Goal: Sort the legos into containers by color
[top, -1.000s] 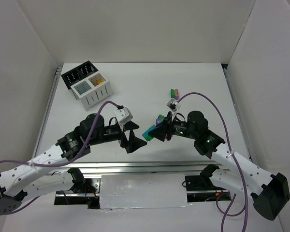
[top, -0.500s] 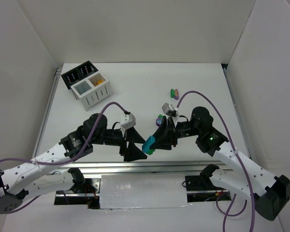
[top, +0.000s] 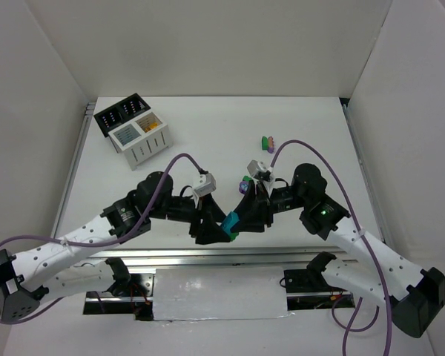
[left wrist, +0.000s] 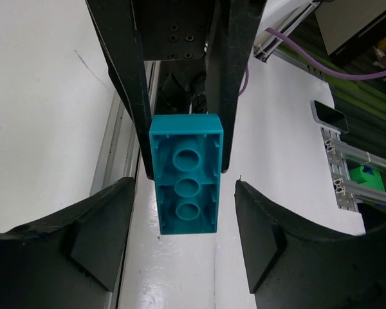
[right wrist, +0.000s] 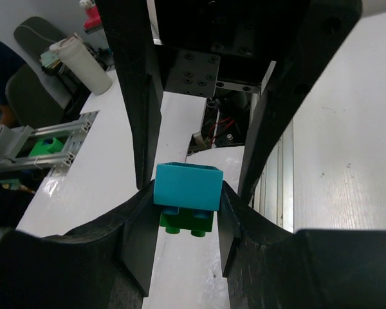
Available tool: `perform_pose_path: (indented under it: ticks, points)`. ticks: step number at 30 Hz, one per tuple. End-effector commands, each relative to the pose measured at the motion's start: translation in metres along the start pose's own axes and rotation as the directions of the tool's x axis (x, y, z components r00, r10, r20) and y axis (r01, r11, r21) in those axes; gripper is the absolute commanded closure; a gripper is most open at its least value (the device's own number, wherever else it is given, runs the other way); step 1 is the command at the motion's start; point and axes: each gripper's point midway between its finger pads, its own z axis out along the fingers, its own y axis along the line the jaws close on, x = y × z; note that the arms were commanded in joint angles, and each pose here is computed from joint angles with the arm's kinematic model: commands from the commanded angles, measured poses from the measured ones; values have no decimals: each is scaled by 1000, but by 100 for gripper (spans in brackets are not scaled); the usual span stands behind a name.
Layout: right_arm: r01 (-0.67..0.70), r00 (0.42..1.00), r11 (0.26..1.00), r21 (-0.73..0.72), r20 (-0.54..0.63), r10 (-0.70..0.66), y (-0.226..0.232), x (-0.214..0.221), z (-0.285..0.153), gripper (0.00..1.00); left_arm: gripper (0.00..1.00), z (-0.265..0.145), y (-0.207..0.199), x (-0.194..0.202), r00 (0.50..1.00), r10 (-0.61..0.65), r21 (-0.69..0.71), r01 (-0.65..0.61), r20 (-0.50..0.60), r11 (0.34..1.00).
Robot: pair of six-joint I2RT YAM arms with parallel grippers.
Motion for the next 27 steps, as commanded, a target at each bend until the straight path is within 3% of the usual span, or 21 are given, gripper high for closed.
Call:
perform_pose_path:
  ticks: [1,3,6,8,9,10,12,13,20,21,25,27]
  points:
    - [94,995,994,-52,31,-93,13,-23,3,100,24,4,-11,-19,998,37,56,-40,46,998]
    - [93,995,994,-55,32,-91,14,-23,3,100,27,6,-9,-16,999,34,60,-37,38,998]
    - [89,996,994,-57,27,-87,14,-21,4,100,45,6,-10,-17,998,43,67,-46,44,997]
    - [76,997,996,-56,22,-75,12,-18,4,99,64,5,-14,-20,997,59,78,-64,57,995]
    - [78,997,996,-48,28,-77,10,-19,5,91,80,3,-16,-22,995,68,80,-74,66,994]
    - [68,997,997,-42,33,-67,8,-16,5,47,89,2,-14,-25,994,72,61,-77,81,995]
    - [62,996,998,-30,61,-60,8,-20,5,28,100,-3,-13,-31,991,75,29,-79,111,996]
    - [35,997,999,-3,73,-35,3,-18,5,1,100,-4,-12,-32,990,74,12,-76,118,997]
    - [-14,997,1000,-17,78,15,2,-10,7,4,100,-12,-29,-40,983,105,65,-116,151,991]
    - [-4,996,1000,-23,87,6,3,-12,6,6,100,-13,-30,-41,982,109,66,-120,155,991]
    - [-23,994,999,-39,102,27,7,-9,6,35,100,-13,-31,-41,980,116,73,-129,162,989]
    - [-16,994,999,-36,110,20,9,-11,5,38,100,-12,-31,-39,981,111,81,-125,158,989]
